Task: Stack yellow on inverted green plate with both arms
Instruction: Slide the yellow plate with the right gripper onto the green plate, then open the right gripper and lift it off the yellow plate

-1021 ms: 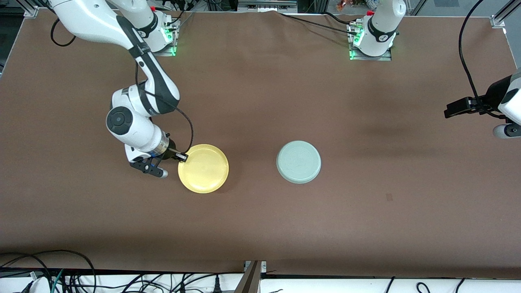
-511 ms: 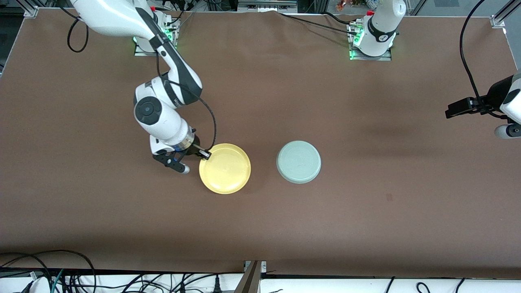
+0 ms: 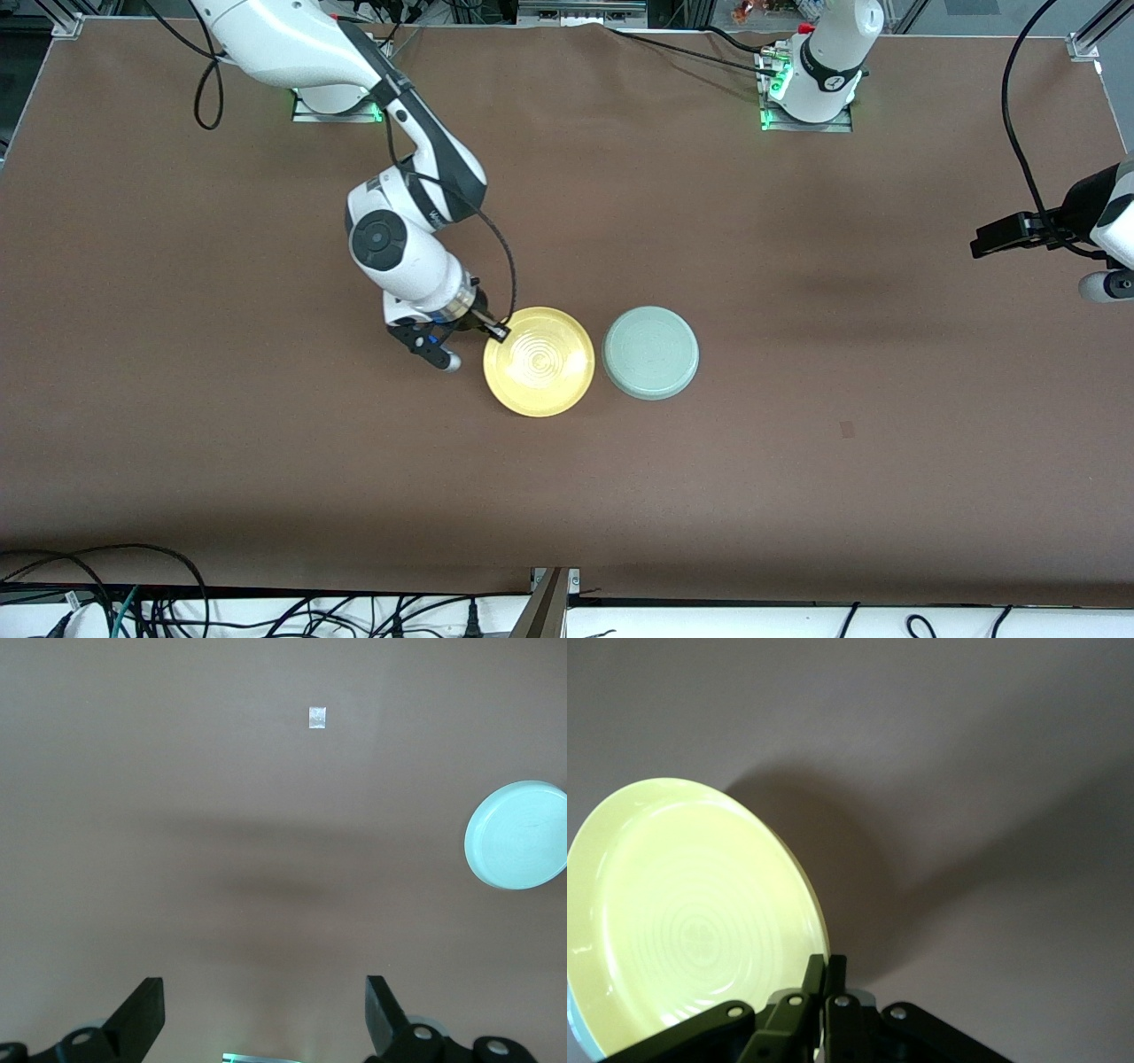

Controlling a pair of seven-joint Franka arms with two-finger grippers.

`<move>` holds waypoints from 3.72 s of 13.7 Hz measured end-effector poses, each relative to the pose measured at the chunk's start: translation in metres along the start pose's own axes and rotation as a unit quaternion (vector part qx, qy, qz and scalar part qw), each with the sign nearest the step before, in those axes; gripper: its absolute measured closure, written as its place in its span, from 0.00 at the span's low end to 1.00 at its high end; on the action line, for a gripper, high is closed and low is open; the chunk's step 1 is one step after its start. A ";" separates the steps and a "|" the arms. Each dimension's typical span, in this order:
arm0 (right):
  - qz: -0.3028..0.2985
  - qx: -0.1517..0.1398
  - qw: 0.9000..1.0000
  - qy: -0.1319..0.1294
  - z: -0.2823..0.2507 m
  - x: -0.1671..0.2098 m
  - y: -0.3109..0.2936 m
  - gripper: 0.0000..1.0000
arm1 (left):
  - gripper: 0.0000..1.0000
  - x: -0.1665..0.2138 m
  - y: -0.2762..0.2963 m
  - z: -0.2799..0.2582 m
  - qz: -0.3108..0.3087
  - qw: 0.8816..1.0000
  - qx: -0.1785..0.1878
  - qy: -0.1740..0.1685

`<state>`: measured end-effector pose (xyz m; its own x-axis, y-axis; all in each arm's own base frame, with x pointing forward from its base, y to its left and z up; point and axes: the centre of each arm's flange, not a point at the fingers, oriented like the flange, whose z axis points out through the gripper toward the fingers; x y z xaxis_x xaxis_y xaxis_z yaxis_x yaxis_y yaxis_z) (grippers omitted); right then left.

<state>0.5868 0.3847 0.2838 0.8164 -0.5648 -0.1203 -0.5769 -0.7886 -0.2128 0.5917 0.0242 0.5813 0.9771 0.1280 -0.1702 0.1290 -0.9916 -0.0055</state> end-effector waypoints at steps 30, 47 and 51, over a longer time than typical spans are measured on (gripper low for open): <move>0.024 0.066 0.997 0.021 0.100 -0.143 -0.072 0.97 | 0.00 0.001 -0.009 0.001 -0.008 1.000 -0.006 -0.001; 0.029 0.057 0.997 0.046 0.085 -0.126 -0.083 0.00 | 0.00 0.003 -0.012 0.003 -0.011 1.000 -0.010 -0.003; 0.036 0.018 0.996 0.083 -0.015 -0.072 -0.084 0.00 | 0.00 0.003 -0.013 0.004 -0.011 1.000 -0.011 -0.004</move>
<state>0.5758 0.4880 0.3250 0.7562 -0.6538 0.0256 -0.6293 -0.7375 -0.2452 0.5929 0.0372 0.5771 0.9724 0.1500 -0.1785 0.1545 -0.9879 0.0117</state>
